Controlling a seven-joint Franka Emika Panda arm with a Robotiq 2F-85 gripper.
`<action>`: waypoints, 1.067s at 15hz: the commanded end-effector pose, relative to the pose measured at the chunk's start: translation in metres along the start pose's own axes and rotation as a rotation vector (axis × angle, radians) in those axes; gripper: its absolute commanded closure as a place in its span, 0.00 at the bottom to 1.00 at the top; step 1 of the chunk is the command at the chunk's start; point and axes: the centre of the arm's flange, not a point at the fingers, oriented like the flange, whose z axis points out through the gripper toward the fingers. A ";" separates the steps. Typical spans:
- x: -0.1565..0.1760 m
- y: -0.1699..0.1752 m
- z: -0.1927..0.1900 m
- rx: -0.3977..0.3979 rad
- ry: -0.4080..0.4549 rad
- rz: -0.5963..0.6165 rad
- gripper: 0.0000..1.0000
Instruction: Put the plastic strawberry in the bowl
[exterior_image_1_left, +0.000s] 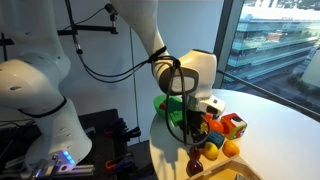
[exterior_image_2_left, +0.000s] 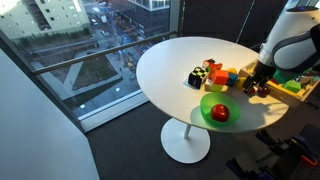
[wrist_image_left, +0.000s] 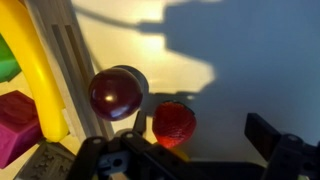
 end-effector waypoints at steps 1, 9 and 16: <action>0.005 0.002 0.010 -0.016 0.029 -0.010 0.00; 0.009 0.005 0.021 -0.034 0.076 -0.024 0.00; 0.008 0.004 0.025 -0.053 0.065 -0.029 0.59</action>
